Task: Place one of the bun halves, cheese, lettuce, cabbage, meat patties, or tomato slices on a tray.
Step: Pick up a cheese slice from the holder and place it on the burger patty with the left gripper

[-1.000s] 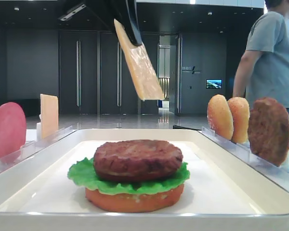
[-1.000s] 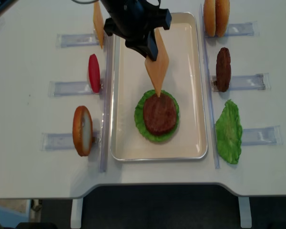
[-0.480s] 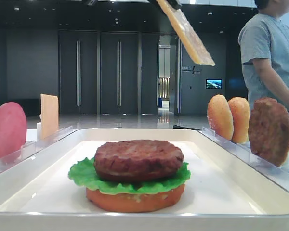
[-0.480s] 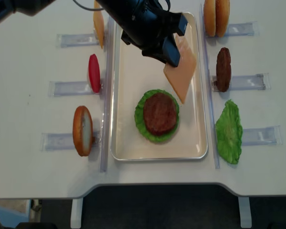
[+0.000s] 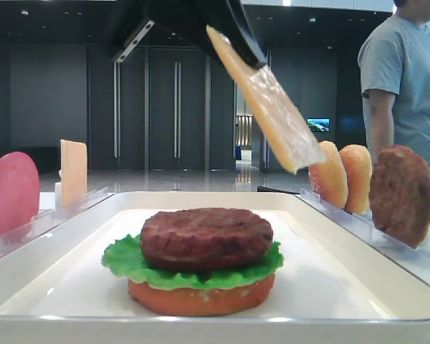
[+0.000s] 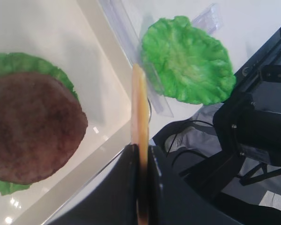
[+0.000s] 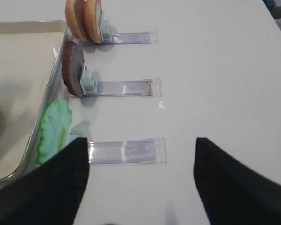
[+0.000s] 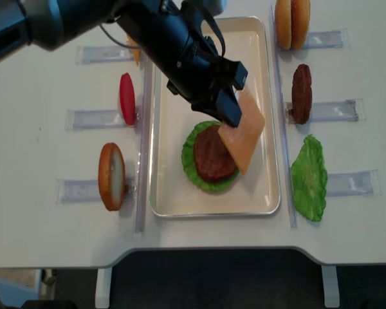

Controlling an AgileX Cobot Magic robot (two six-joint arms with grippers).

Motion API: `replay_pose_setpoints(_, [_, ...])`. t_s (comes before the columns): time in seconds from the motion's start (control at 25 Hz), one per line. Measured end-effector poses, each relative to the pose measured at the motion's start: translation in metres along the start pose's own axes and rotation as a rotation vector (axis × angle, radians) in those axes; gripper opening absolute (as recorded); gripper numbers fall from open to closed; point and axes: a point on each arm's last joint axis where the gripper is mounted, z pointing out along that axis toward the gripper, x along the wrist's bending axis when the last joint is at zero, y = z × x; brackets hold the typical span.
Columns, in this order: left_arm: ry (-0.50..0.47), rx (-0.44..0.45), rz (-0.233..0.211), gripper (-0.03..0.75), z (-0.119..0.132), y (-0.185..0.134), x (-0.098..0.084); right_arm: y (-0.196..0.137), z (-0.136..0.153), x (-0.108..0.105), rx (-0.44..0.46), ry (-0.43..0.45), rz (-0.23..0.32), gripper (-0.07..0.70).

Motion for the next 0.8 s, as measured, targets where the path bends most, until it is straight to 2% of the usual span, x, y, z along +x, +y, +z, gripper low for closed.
replay_pose_setpoints(0.16, [-0.006,0.013,-0.015,0.024,0.014,-0.012,0.012,0.0,0.0,0.0,0.0,0.0,0.0,0.465])
replay_pose_setpoints(0.36, [0.002,0.015,-0.005,0.024,0.021,-0.018,0.018,0.0,0.0,0.0,0.0,0.0,0.0,0.465])
replay_pose_setpoints(0.8, [0.047,0.001,0.002,0.024,0.014,-0.016,0.028,0.0,0.0,0.0,0.0,0.0,0.0,0.465])
